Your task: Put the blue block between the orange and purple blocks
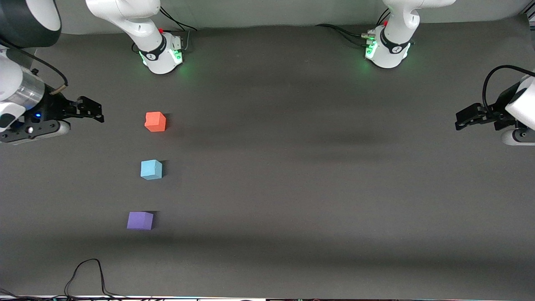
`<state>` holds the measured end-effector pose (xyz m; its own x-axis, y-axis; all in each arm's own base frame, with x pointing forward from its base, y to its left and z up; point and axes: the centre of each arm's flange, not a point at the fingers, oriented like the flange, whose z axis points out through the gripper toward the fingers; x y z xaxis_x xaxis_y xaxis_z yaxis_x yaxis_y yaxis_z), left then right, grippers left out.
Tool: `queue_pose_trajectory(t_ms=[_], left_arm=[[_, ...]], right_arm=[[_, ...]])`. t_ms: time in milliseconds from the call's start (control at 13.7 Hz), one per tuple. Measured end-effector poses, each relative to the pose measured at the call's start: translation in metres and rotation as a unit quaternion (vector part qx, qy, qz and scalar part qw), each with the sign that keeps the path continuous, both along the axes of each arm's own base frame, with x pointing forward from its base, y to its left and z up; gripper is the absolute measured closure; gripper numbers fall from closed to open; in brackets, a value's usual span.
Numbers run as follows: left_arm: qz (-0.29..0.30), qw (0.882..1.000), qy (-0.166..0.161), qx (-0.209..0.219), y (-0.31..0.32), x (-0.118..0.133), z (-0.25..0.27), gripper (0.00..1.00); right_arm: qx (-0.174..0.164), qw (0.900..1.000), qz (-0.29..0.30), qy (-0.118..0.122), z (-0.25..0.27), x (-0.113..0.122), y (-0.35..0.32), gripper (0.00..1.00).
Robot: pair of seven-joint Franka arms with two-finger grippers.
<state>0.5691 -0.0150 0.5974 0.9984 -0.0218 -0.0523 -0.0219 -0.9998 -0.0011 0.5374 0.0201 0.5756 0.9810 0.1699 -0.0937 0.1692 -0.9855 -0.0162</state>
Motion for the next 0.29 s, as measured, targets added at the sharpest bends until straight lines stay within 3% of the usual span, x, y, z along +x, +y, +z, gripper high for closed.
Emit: queue_pose_trajectory(t_ms=[291], left_arm=[[0.0, 1.0, 0.0, 0.0, 0.0, 0.0, 0.0, 0.0]], right_arm=[[0.018, 1.0, 0.0, -0.003, 0.005, -0.007, 0.01, 0.0]])
